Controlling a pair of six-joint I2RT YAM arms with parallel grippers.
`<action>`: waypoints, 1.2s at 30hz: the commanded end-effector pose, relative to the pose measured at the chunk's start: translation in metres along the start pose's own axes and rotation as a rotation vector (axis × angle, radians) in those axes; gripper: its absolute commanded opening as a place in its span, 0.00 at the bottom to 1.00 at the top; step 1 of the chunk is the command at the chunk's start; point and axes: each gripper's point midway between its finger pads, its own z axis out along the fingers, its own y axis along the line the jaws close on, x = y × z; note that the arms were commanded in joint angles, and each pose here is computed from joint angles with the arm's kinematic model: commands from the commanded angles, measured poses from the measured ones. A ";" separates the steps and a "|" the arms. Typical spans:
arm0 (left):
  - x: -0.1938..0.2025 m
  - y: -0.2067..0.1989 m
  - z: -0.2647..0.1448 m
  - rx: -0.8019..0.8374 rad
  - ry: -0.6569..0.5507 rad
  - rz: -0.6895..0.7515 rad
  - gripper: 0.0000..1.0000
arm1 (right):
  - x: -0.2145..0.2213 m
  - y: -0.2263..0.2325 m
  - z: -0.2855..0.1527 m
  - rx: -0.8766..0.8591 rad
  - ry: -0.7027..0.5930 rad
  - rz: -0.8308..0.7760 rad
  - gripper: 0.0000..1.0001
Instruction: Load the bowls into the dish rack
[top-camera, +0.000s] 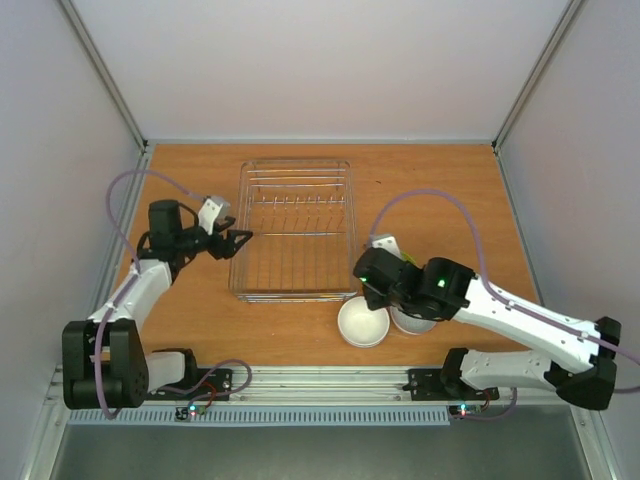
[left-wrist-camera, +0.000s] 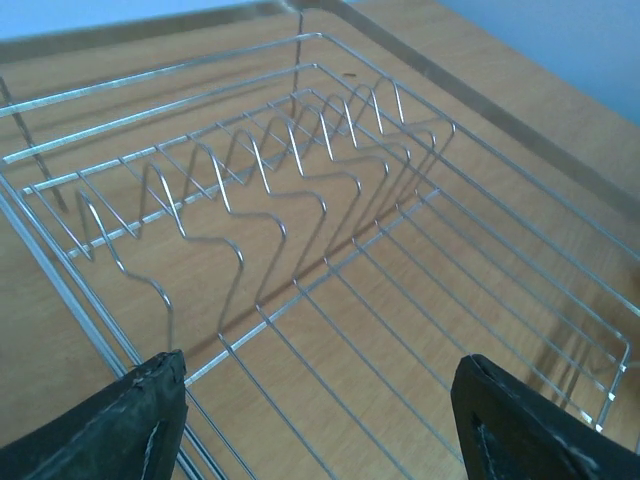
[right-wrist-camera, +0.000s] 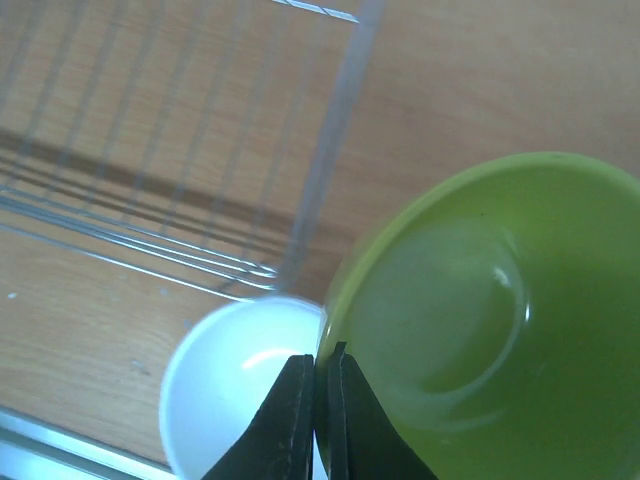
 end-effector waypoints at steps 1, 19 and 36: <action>-0.035 -0.001 -0.009 0.010 0.079 -0.014 0.72 | -0.028 0.037 -0.015 0.003 -0.067 -0.253 0.01; -0.058 -0.094 -0.013 0.012 0.508 0.135 0.71 | -0.026 0.194 -0.006 -0.148 -0.091 -0.680 0.01; -0.012 -0.146 0.018 0.073 0.711 0.273 0.67 | -0.015 0.222 0.010 -0.178 -0.084 -0.718 0.01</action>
